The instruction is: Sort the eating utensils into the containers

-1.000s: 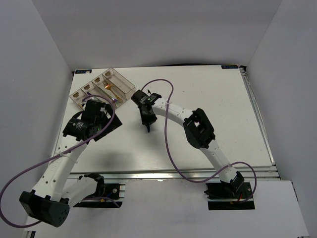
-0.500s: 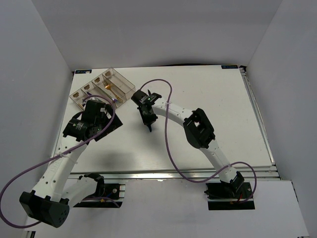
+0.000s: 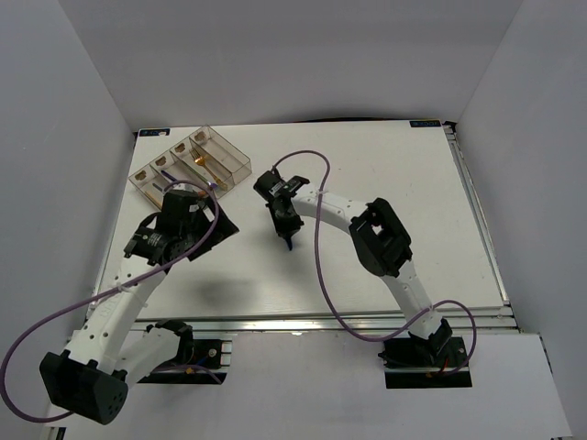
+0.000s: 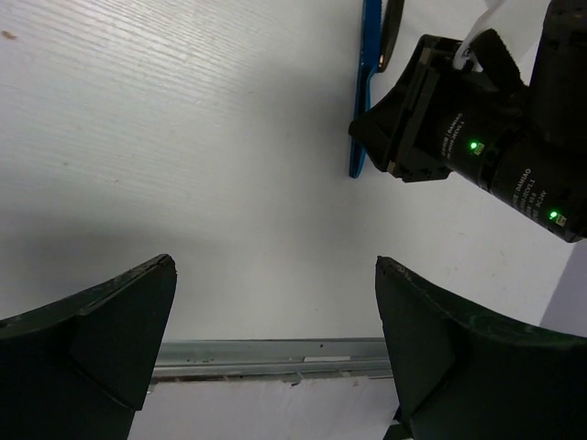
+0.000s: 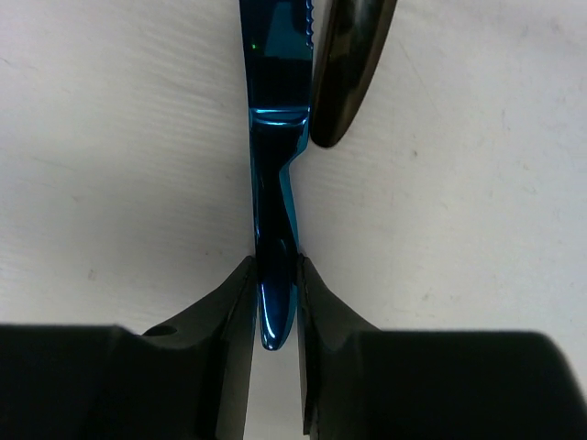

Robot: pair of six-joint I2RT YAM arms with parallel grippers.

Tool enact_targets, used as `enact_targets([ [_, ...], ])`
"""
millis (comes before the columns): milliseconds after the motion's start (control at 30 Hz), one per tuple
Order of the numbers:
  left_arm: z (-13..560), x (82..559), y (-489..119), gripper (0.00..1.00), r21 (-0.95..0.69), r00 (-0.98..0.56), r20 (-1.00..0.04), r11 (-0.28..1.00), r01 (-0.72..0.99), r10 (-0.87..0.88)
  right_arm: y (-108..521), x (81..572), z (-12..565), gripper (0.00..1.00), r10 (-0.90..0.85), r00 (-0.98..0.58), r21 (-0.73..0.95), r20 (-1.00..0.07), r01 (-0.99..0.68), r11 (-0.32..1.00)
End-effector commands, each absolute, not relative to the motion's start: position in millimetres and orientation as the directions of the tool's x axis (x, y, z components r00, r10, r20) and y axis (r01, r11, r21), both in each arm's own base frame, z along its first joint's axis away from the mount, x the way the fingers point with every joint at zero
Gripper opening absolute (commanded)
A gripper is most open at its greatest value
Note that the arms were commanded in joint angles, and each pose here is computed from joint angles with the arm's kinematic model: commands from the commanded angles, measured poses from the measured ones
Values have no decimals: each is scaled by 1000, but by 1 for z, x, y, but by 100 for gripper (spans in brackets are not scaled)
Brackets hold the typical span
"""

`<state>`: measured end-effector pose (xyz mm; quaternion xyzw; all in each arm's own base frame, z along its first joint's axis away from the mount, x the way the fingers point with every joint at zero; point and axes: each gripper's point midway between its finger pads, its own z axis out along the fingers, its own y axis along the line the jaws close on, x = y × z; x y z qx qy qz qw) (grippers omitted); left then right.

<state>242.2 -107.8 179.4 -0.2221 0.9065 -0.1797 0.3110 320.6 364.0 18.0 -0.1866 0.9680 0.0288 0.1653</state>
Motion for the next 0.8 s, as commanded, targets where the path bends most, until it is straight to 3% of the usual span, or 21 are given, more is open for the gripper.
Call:
enact_targets([
  [0,198,253,-127,98,-583,-674,-500,787,-202,-543,319,283,-11,0,-380,-915,-97,-135,-370,924],
  [133,199,268,-145,98,-661,-659,-499,739,-131,-563,321,278,3,0,-378,-910,-50,-167,-375,926],
  [333,169,279,-166,98,-749,-677,-399,646,-148,-618,318,268,21,0,-385,-902,4,-197,-393,920],
  [767,142,284,-204,98,-755,-718,-368,641,-141,-591,320,256,62,0,-388,-874,98,-292,-431,897],
])
